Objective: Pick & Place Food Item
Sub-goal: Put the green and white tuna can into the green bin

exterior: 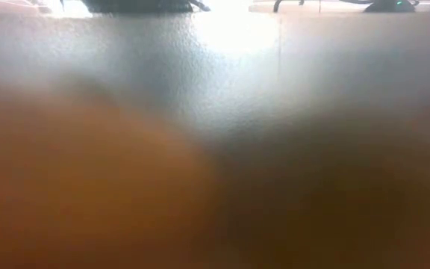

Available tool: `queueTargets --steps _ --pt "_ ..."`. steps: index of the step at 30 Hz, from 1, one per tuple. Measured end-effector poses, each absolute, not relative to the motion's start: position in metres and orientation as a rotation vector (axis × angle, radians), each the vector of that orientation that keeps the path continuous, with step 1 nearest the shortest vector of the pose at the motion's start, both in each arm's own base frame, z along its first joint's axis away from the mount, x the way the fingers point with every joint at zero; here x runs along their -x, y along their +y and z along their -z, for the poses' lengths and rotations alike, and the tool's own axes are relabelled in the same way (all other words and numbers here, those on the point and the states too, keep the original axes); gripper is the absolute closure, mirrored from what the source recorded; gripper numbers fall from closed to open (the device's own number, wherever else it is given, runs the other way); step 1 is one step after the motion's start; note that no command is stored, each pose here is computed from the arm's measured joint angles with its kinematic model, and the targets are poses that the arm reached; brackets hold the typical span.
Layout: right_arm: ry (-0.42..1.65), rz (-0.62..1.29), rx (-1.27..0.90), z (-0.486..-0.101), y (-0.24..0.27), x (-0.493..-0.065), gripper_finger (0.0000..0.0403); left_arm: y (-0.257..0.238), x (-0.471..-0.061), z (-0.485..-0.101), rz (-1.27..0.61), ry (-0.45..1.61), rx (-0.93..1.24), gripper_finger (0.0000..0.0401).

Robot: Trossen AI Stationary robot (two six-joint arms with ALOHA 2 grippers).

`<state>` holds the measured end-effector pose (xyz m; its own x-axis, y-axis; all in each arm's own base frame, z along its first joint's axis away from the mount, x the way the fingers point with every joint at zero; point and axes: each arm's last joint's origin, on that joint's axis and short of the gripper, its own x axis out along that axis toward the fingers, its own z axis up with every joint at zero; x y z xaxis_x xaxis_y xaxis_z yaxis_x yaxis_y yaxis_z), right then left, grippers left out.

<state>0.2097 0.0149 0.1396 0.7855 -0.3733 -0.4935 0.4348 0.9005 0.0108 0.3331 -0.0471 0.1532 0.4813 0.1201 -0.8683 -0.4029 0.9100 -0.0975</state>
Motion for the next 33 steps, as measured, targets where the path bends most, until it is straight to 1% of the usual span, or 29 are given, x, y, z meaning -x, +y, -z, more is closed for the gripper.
queueTargets --steps 3,7,11,29,33 --pt "0.504 0.438 -0.132 -0.1396 0.0149 -0.2097 0.0374 -0.0469 -0.3332 -0.1532 -0.325 1.023 0.307 0.027" --pt "0.502 0.44 -0.138 -0.1396 0.0149 -0.2098 0.0374 -0.0469 -0.3331 -0.1532 -0.325 1.024 0.308 0.0253" --pt "0.502 0.44 -0.138 -0.1396 0.0149 -0.2098 0.0374 -0.0468 -0.3332 -0.1532 -0.325 1.024 0.307 0.027" --pt "0.507 0.433 -0.116 -0.1396 0.015 -0.2098 0.0374 -0.0467 -0.3334 -0.1533 -0.325 1.02 0.309 0.027" --pt "0.506 0.432 -0.117 -0.1397 0.0151 -0.2098 0.0374 -0.0474 -0.3379 -0.1559 -0.308 0.971 0.319 0.027"
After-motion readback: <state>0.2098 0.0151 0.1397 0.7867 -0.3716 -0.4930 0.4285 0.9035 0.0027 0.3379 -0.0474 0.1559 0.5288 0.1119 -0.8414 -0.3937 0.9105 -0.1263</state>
